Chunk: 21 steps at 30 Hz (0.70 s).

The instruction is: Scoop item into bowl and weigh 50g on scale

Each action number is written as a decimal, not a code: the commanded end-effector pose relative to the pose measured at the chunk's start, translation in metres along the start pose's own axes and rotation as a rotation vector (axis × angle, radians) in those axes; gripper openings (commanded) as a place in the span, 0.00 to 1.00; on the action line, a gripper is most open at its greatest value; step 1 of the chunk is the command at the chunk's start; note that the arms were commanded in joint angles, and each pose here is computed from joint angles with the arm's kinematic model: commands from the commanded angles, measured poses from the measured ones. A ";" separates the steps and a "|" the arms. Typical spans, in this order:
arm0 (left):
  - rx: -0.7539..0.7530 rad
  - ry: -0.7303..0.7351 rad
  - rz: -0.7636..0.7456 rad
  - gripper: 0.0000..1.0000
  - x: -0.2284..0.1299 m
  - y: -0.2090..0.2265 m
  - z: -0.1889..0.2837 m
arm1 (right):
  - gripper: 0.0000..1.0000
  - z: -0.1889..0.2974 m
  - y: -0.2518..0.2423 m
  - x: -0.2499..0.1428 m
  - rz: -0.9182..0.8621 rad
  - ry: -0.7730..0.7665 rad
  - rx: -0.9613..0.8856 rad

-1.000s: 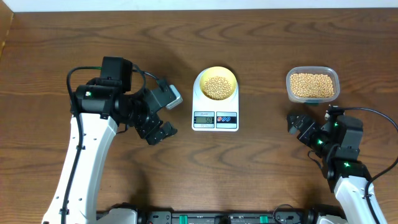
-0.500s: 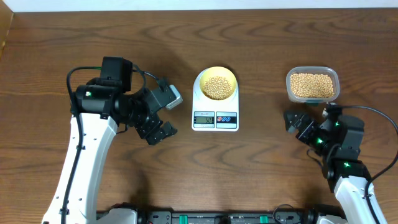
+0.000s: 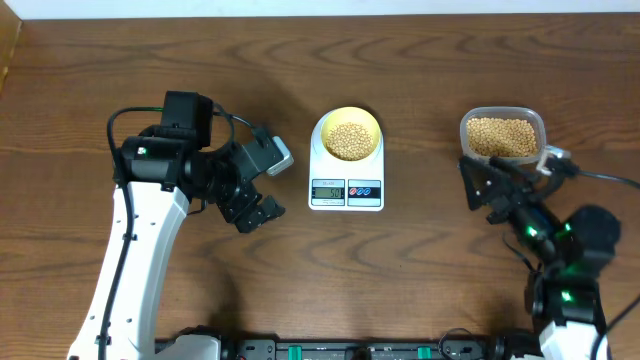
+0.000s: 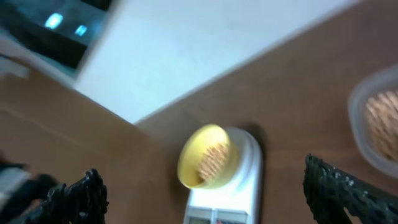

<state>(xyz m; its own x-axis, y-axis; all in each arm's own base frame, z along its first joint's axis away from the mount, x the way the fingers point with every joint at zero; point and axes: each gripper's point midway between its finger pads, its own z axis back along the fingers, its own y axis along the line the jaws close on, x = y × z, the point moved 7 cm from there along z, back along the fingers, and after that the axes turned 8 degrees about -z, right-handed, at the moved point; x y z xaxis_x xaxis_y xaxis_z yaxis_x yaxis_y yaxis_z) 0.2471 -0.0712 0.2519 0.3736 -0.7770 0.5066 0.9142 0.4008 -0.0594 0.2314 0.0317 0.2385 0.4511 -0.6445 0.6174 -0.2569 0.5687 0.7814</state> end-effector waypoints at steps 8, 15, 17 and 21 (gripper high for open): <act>-0.003 0.008 -0.008 0.90 -0.001 -0.001 -0.001 | 0.99 0.050 0.069 0.007 0.129 -0.156 0.217; -0.003 0.009 -0.008 0.90 -0.001 -0.001 -0.001 | 0.99 0.071 0.081 -0.010 0.151 -0.144 0.250; -0.003 0.008 -0.007 0.90 -0.001 -0.001 -0.001 | 0.99 0.077 0.085 -0.012 0.180 -0.157 0.264; -0.003 0.008 -0.007 0.91 -0.001 -0.001 -0.001 | 0.99 0.083 0.084 -0.021 0.175 -0.139 0.258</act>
<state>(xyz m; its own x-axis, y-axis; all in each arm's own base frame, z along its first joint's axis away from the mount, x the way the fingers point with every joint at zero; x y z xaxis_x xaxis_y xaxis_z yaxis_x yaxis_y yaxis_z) 0.2472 -0.0712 0.2519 0.3733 -0.7769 0.5070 0.9143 0.4007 -0.0593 0.1336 0.0499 0.3018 0.2560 -0.6300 0.7332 -0.5399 0.5360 0.6490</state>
